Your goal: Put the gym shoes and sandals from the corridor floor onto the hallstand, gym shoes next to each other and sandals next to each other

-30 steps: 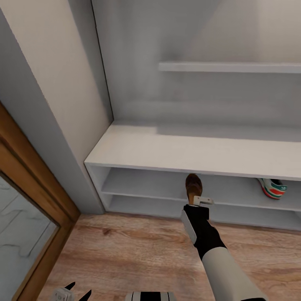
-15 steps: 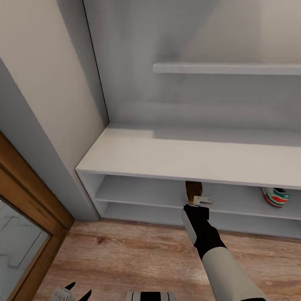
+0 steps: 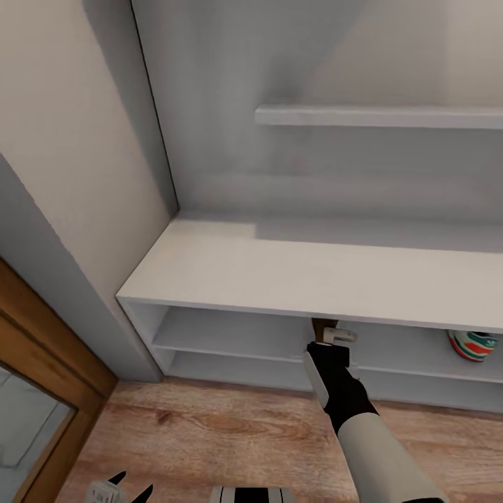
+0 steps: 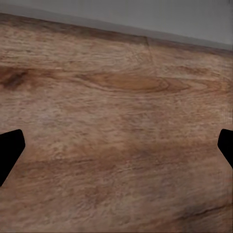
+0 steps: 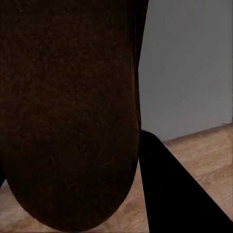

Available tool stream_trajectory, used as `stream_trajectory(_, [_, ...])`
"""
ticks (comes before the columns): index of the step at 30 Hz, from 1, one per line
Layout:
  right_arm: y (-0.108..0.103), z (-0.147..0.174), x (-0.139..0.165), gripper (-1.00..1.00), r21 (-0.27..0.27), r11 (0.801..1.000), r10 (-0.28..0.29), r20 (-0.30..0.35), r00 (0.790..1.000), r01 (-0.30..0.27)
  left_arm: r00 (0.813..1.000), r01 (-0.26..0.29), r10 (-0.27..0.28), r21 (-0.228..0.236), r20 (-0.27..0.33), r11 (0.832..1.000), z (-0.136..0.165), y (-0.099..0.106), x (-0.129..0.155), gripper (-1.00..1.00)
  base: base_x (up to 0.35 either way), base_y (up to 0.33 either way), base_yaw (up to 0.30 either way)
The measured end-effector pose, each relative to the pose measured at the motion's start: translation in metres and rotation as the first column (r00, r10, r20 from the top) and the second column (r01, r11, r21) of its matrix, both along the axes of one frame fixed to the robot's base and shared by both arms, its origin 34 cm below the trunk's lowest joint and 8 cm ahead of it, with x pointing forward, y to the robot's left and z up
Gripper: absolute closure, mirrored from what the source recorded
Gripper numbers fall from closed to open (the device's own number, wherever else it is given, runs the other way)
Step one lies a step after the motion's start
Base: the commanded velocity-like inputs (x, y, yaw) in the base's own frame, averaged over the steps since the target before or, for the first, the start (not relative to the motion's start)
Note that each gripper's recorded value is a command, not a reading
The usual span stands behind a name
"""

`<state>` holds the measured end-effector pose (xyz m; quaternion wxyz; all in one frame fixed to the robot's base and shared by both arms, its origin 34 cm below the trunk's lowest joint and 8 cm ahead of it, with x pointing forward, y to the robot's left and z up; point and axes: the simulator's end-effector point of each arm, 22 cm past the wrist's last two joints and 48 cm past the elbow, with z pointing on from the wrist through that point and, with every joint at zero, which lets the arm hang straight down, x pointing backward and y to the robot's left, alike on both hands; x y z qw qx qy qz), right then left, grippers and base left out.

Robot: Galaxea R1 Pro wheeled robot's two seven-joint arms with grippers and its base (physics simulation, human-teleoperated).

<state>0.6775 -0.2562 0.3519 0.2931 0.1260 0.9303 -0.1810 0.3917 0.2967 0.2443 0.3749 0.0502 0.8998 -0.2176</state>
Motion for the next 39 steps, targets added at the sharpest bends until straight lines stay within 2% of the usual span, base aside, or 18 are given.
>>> stream_trajectory(39, [0.0005,-0.0011,-0.0004,1.00,0.000,1.000,0.002,-0.002,1.000,-0.002,1.000,0.000,0.000,-0.001,0.000,1.000,0.0000,-0.0002,-0.0001,-1.00,0.044,-0.002,0.000])
